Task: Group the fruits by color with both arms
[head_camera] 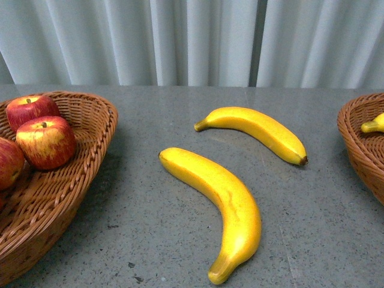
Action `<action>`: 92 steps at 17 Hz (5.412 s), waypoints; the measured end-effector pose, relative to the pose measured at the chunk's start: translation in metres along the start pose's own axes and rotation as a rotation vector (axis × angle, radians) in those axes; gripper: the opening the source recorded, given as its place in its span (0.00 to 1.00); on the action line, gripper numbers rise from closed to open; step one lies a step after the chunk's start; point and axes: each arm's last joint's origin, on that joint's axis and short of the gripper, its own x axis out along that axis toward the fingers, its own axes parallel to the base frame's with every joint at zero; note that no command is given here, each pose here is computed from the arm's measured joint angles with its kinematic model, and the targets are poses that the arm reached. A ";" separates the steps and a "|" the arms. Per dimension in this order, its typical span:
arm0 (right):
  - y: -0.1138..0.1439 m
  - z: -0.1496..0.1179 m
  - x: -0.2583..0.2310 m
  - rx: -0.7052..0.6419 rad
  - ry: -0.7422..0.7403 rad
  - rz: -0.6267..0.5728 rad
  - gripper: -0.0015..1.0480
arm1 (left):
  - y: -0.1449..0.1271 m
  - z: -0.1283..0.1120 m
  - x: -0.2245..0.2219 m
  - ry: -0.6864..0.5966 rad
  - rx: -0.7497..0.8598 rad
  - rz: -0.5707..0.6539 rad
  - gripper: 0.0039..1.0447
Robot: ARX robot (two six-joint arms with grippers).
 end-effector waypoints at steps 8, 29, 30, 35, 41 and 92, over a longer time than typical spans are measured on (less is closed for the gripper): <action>0.000 0.000 0.000 0.000 -0.001 0.000 0.94 | 0.000 -0.004 -0.012 0.016 0.001 0.001 0.01; 0.000 0.000 0.000 0.000 0.000 0.000 0.94 | 0.000 -0.004 -0.012 0.015 0.003 0.001 0.94; 0.000 -0.001 0.000 0.031 0.017 0.040 0.94 | 0.000 -0.004 -0.012 0.015 0.003 0.001 0.94; 0.025 0.055 0.073 0.270 0.005 0.312 0.94 | 0.000 -0.004 -0.012 0.015 0.003 0.001 0.94; 0.141 0.056 0.163 0.204 0.291 0.492 0.94 | 0.000 -0.004 -0.012 0.015 0.003 0.001 0.94; -0.075 0.010 0.166 -0.210 0.433 0.207 0.38 | 0.000 -0.004 -0.012 0.015 0.003 0.001 0.94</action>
